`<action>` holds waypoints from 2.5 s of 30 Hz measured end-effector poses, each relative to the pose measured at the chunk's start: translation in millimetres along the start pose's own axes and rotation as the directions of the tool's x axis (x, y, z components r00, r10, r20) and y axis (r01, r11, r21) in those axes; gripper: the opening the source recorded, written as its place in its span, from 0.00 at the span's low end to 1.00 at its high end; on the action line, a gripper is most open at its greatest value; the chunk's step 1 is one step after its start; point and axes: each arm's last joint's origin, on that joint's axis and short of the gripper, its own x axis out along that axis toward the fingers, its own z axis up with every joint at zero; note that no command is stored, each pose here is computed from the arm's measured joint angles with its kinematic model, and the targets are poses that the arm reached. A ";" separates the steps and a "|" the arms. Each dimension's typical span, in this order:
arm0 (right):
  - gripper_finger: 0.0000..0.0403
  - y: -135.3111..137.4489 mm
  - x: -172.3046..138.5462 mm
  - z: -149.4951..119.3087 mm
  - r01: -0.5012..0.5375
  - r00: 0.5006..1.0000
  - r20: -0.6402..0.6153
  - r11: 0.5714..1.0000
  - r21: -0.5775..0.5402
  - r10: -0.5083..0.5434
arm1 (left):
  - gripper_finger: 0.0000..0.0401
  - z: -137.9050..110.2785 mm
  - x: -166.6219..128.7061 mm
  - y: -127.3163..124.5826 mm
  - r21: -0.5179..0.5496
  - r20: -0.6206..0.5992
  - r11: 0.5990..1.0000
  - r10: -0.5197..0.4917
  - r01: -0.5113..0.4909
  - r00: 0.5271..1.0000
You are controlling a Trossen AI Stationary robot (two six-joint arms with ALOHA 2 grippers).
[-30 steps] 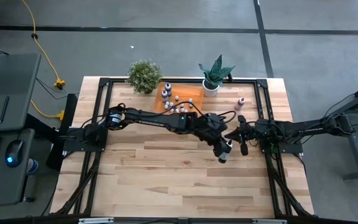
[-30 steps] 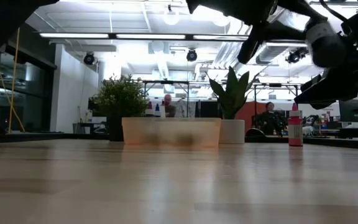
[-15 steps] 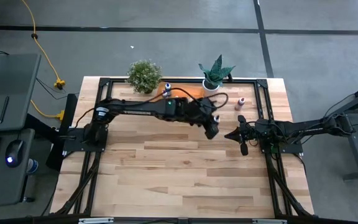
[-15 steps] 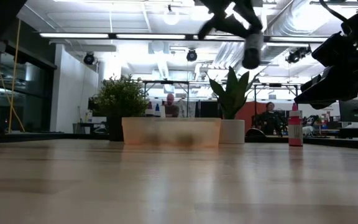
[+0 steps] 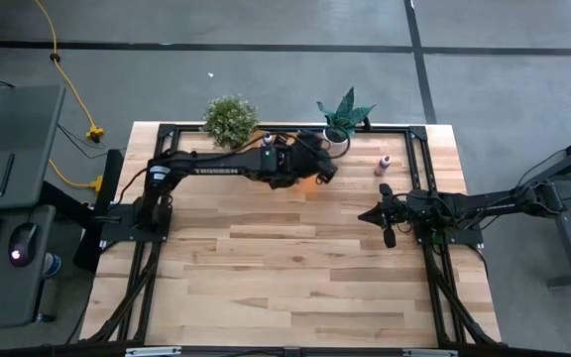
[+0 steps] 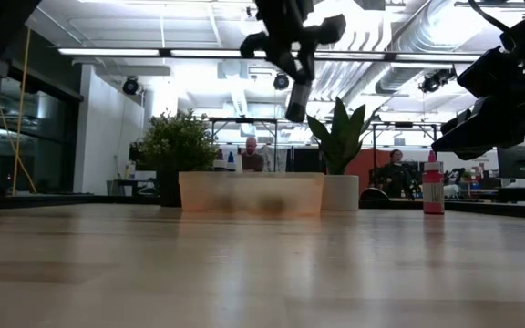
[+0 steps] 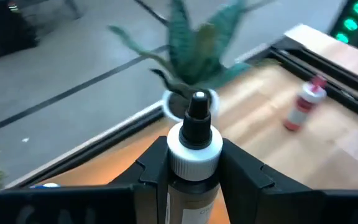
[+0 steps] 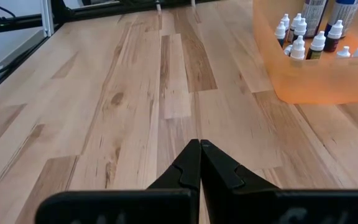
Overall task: Pick & Place food coloring
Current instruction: Put the large black bottle into the bin
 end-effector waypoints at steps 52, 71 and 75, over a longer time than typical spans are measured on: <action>0.00 0.0 0.0 0.0 0.000 1.000 0.000 1.000 0.000 0.000 | 0.25 -91.6 142.5 62.4 -0.139 0.101 0.990 0.002 0.012 0.995; 0.00 0.0 0.0 0.0 0.000 1.000 -0.001 1.000 0.000 0.000 | 0.25 -104.7 153.0 62.8 -0.111 0.108 0.987 0.124 -0.112 0.986; 0.00 0.0 0.0 0.0 0.000 1.000 0.000 1.000 0.000 0.000 | 0.25 -104.5 154.3 64.8 -0.111 0.103 0.987 0.129 -0.117 0.986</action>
